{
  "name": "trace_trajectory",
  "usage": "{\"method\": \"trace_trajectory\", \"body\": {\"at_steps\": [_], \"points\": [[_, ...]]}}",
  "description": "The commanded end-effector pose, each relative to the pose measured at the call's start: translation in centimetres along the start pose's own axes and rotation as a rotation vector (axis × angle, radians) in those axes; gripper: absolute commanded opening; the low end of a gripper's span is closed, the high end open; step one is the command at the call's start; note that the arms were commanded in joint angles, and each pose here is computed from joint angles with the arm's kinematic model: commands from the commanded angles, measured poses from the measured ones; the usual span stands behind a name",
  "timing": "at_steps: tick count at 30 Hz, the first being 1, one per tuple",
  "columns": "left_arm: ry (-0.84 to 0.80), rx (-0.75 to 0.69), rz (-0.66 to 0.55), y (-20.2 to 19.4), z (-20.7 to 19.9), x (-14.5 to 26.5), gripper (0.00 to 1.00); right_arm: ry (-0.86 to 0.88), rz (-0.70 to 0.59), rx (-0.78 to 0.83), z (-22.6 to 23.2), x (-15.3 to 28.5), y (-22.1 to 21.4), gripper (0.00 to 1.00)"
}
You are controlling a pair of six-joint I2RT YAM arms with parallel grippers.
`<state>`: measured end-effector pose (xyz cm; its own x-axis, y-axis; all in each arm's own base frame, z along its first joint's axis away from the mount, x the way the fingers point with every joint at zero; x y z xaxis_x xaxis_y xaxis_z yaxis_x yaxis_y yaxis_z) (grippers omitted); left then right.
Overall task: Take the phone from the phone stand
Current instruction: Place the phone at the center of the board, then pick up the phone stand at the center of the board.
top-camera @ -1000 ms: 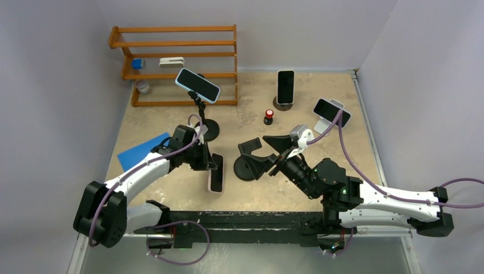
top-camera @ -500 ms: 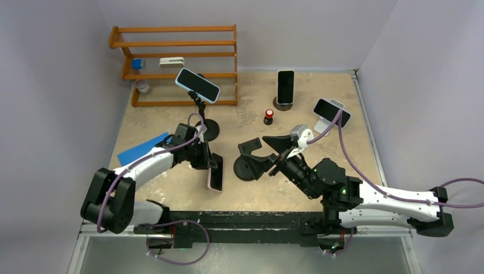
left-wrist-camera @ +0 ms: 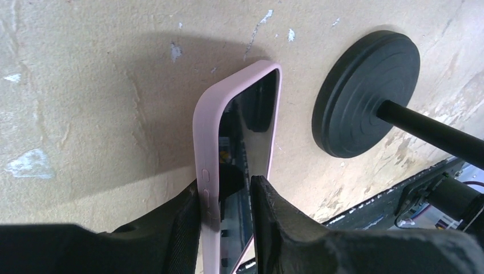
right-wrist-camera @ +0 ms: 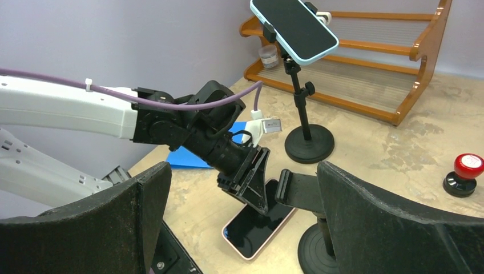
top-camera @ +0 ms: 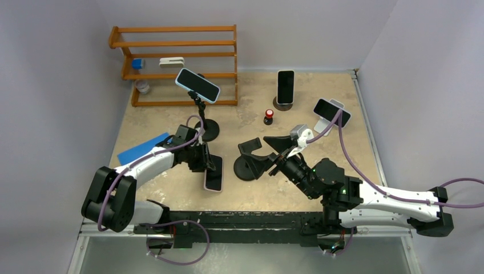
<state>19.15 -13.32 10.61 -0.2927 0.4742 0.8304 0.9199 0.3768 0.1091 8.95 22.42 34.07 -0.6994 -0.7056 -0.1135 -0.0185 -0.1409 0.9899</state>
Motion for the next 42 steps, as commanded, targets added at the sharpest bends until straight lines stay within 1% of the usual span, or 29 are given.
{"method": "trace_trajectory", "body": {"at_steps": [1, 10, 20, 24, 28, 32, 34, 36, 37, 40, 42], "points": [[-0.003, -0.004, -0.046, 0.5, -0.6, 0.6, 0.34, -0.033, -0.005, -0.021, -0.3, 0.2, 0.0, 0.99], [0.041, 0.012, -0.068, 0.7, -0.2, 0.6, 0.37, -0.05, 0.017, -0.02, -0.4, 0.3, -0.7, 0.99], [0.072, 0.022, -0.1, 0.7, 0.1, 1.2, 0.48, -0.054, 0.021, -0.027, -0.6, 0.6, -0.7, 0.99], [0.075, 0.026, -0.108, 0.6, 0.0, 1.5, 0.51, -0.056, 0.026, -0.033, -0.7, 0.7, -0.9, 0.99], [0.053, 0.009, -0.141, 0.6, -0.5, 3.1, 0.57, -0.058, 0.034, -0.044, -0.7, 0.7, -1.1, 0.99], [-0.038, -0.031, -0.243, 0.6, -2.1, 6.6, 0.65, -0.076, 0.035, -0.059, -0.8, 0.7, -1.2, 0.99], [-0.12, -0.094, -0.322, 0.8, -3.4, 8.9, 0.67, -0.089, 0.031, -0.049, -1.0, 0.6, -1.4, 0.99], [-0.206, -0.184, -0.421, 1.2, -4.7, 11.3, 0.68, -0.083, 0.033, -0.026, -0.9, 0.5, -2.1, 0.99], [-0.251, -0.234, -0.476, 1.4, -5.4, 12.5, 0.7, -0.084, 0.036, -0.016, -0.9, 0.4, -2.5, 0.99], [-0.371, -0.384, -0.668, 2.3, -7.2, 15.8, 0.72, -0.105, 0.035, -0.016, -1.0, 0.2, -3.6, 0.99], [-0.411, -0.432, -0.778, 2.8, -7.9, 17.4, 0.73, -0.132, 0.035, -0.043, -1.1, 0.2, -4.0, 0.99]]}}
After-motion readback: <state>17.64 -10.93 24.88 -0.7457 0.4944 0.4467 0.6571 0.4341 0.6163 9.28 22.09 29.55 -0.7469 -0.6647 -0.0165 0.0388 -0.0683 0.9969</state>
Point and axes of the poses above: each gripper's point midway between its finger pads, its own x axis back along the fingers, its own z axis along the line the jaws close on, y = z × x, the point moved 8 cm from there along x, back along the fingers, and after that the axes turned 13 degrees about x, right-handed, at the moved point
